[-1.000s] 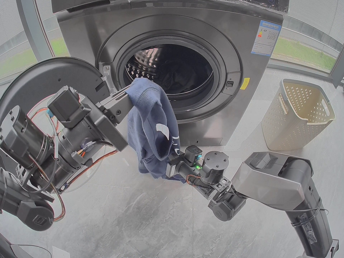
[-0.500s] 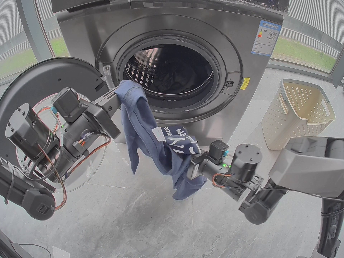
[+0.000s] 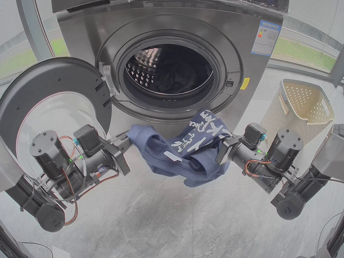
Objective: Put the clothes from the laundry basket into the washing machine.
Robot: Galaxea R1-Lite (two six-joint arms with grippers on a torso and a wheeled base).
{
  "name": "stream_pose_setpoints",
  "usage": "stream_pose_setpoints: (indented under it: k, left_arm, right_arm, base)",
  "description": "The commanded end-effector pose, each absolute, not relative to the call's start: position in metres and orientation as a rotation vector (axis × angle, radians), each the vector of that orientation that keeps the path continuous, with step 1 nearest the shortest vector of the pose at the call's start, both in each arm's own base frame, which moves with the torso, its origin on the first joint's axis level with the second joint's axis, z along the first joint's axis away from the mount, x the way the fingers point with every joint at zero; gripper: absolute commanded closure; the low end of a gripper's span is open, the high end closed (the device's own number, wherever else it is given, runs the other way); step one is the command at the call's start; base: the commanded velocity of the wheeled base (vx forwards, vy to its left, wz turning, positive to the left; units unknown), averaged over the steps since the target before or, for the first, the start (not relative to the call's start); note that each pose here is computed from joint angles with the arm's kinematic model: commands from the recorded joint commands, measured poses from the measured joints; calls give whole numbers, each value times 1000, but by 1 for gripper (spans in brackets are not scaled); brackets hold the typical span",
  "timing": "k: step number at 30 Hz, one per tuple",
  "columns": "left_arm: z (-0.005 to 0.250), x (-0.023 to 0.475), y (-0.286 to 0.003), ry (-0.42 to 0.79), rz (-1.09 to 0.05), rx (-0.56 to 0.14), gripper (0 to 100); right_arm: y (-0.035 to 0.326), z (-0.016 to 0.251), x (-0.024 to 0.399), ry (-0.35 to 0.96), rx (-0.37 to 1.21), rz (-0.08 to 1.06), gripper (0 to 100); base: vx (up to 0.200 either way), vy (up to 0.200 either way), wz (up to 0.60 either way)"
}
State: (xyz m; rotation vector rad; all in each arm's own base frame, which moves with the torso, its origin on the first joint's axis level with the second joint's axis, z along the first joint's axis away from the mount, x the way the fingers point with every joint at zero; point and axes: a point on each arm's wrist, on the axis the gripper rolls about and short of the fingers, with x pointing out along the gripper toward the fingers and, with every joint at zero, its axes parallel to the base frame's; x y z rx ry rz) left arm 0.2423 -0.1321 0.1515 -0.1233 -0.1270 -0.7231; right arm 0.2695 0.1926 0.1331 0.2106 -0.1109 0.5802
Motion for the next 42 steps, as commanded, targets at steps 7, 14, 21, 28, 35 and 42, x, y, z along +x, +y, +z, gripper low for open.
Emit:
stream_pose_setpoints:
  k: [7, 14, 21, 28, 35, 42]
  left_arm:
    - [92, 244, -140, 100, -742, -56, 100]
    - [87, 245, -142, 119, -745, -52, 100]
    - [83, 242, -138, 146, -734, -52, 0]
    - [47, 200, -128, 374, -799, 13, 0]
    - [47, 184, -141, 375, -888, 56, 0]
    - [74, 216, -167, 176, -901, 8, 0]
  right_arm:
    - [191, 178, 270, -264, 295, 557, 100]
    - [192, 183, 267, -277, 309, 556, 100]
    - [192, 183, 269, -281, 309, 551, 100]
    - [202, 189, 284, -327, 317, 546, 100]
    - [210, 188, 283, -322, 313, 563, 100]
    - [222, 173, 277, -275, 301, 597, 100]
  base:
    - [0, 0, 0]
    - [0, 0, 0]
    - [0, 0, 0]
    - [0, 0, 0]
    - [0, 0, 0]
    - [0, 0, 0]
